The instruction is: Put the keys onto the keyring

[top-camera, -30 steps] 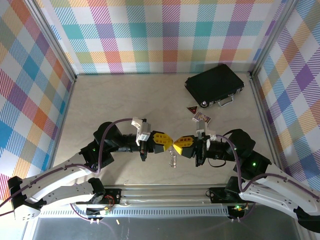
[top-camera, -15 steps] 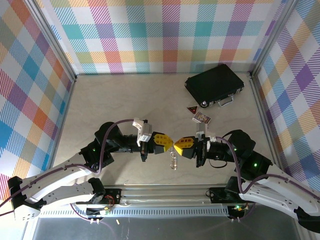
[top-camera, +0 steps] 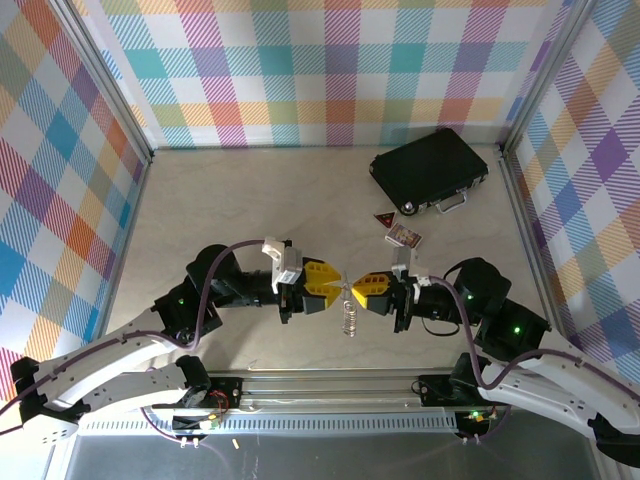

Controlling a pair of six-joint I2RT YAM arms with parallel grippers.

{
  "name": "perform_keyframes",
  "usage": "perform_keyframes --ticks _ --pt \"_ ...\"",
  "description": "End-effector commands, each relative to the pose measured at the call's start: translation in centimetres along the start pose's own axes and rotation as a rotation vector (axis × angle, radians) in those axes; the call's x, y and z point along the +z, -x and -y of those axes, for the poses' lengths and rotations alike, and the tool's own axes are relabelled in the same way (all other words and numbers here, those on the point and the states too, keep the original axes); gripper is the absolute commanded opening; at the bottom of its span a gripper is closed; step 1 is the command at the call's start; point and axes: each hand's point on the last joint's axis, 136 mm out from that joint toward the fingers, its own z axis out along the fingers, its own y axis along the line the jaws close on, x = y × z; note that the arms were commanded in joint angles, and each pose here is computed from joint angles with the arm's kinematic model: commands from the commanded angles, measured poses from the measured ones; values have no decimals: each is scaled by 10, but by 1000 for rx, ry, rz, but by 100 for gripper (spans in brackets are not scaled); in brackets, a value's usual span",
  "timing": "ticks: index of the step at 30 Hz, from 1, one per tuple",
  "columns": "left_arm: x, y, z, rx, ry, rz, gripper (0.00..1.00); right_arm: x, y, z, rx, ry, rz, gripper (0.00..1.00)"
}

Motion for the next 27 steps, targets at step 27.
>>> perform_keyframes --ticks 27 --pt "-16 -6 -4 140 67 -226 30 9 -6 -3 -371 71 -303 0"
